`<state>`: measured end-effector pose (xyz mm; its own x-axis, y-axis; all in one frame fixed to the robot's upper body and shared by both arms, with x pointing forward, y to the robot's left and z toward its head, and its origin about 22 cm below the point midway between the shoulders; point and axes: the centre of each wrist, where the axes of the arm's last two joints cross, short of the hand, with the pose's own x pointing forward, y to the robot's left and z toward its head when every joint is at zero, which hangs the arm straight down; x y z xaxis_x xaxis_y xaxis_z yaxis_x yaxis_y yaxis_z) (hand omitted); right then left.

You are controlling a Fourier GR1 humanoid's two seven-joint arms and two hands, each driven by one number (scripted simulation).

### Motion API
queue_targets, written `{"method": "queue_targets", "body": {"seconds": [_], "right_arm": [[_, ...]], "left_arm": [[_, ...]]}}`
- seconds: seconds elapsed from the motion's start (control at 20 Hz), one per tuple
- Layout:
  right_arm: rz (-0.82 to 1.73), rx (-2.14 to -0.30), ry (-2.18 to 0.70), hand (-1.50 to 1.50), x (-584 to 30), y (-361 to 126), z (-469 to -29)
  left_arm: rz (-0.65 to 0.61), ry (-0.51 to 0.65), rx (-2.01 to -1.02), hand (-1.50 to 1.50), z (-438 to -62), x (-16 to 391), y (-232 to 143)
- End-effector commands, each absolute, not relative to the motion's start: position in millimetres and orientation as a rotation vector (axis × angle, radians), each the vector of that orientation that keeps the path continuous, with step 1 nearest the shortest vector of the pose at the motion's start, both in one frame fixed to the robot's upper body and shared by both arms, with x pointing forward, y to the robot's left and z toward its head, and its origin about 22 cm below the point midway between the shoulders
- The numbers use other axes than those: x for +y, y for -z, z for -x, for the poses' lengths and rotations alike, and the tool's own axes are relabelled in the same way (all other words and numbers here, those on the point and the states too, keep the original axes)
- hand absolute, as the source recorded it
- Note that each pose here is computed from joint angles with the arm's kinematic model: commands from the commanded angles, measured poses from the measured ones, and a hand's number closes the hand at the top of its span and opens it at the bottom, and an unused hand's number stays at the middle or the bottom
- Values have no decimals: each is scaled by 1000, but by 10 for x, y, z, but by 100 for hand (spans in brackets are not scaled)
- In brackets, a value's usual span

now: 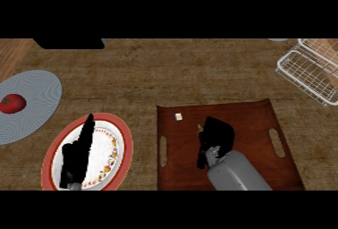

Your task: Pick the eggplant from the tray and place it in the tiered basket

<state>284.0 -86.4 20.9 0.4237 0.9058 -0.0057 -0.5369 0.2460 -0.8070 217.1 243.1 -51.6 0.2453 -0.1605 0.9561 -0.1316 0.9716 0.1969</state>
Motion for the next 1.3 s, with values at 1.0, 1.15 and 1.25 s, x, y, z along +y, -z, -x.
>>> {"method": "queue_targets", "body": {"seconds": [1.0, 1.15, 1.25], "right_arm": [[1134, -663, -765, 150, -2734, -340, -2889], [1160, -728, -623, 150, -3506, -704, -2854], [1144, -825, -451, 150, -3782, -915, -2797]], "left_arm": [[-310, -36, -1269, 0, -1969, 2594, 642], [-311, -39, -1278, 0, -2005, 2661, 536], [-303, -44, -1266, 0, -1916, 2675, 589]]}}
